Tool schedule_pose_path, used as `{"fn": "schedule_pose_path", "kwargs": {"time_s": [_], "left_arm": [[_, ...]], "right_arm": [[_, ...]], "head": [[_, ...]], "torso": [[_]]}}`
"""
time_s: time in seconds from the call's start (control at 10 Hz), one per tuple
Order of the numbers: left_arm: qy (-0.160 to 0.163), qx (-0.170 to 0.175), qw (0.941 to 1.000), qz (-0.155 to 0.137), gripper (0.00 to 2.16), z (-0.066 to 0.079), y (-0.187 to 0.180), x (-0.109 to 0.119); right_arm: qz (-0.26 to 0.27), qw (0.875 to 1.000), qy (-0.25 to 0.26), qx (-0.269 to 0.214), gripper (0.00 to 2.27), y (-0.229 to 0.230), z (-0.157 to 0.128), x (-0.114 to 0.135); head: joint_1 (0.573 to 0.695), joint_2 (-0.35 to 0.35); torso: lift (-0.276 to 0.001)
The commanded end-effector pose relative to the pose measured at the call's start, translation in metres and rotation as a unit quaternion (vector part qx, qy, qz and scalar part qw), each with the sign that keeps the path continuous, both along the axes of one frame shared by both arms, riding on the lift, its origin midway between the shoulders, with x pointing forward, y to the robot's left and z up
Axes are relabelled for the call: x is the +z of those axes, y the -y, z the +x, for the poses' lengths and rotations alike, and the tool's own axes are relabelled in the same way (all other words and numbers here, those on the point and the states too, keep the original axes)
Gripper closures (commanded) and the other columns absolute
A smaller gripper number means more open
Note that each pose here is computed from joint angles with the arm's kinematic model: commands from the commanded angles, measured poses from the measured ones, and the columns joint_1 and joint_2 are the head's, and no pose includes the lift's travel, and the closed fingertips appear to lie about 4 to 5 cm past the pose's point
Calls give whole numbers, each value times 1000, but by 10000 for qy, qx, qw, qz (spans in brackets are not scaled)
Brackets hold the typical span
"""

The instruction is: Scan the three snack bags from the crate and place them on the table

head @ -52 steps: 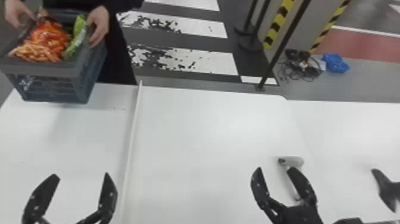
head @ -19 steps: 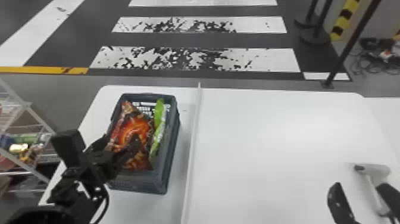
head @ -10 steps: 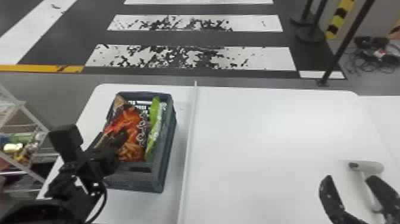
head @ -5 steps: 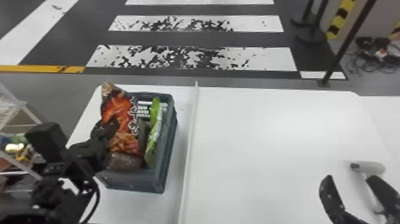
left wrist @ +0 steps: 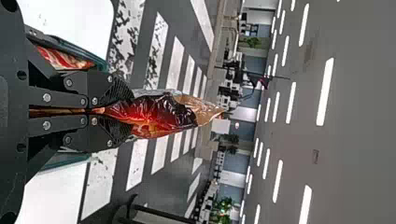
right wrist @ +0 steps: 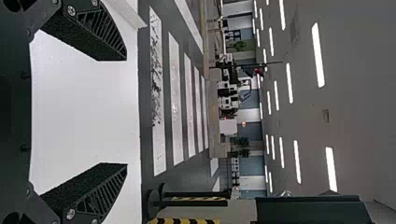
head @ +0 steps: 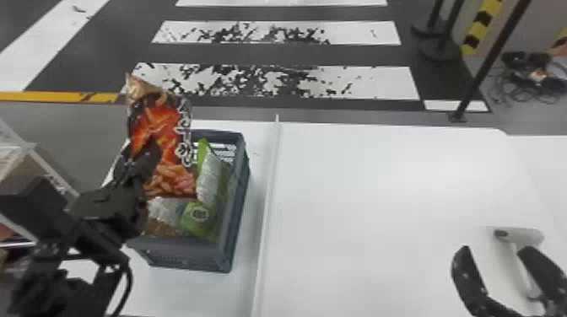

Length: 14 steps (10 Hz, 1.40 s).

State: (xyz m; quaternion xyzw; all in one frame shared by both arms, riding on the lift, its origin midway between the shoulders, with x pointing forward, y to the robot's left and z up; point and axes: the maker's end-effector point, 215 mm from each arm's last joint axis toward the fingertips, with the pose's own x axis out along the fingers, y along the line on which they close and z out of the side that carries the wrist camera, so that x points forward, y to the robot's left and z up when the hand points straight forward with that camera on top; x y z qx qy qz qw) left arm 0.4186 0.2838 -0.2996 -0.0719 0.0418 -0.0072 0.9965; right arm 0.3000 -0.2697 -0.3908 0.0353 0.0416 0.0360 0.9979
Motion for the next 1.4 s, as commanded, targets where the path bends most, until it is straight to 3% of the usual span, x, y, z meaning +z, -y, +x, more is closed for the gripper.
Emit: {"fn": "schedule_pose_path", "kwargs": {"time_s": [0.0, 0.2, 0.5, 0.7, 0.9, 1.0, 1.1, 1.2, 1.3], "left_arm": [[141, -198, 9997, -53, 1744, -10, 20, 22], [202, -549, 9980, -229, 1744, -16, 55, 32], [-26, -1040, 9935, -466, 1744, -17, 116, 5], [-279, -1691, 9811, -895, 1744, -22, 167, -26], [-555, -2266, 9596, -1575, 1744, -30, 205, -59], [-653, -2574, 9445, -1936, 1744, -34, 221, -74], [-829, -2970, 9218, -2348, 1744, -40, 241, -95], [-1226, -3460, 8910, -2671, 1744, -52, 271, -122], [-1397, -3757, 8650, -3020, 1744, -56, 296, -137]], "right_arm": [[-7, 10000, 8, -15, 120, 1, 1, 0], [-43, 10000, 26, -69, 120, 8, 1, 2], [-118, 9995, 101, -266, 120, 24, 2, 7], [-124, 9994, 132, -303, 120, 28, 1, 11], [-106, 9993, 176, -301, 120, 27, 2, 16], [-93, 9993, 213, -294, 120, 25, 3, 21], [-86, 9992, 257, -283, 120, 24, 4, 26], [-84, 9993, 256, -276, 120, 23, 4, 28], [-68, 9992, 284, -270, 120, 21, 4, 32]], "head": [[695, 32], [695, -21], [695, -132], [695, -211], [695, -310], [695, -344], [695, -350], [695, -350], [695, -350]], "torso": [[-37], [-37], [-37], [-37], [-37], [-37], [-37], [-37], [-37]]}}
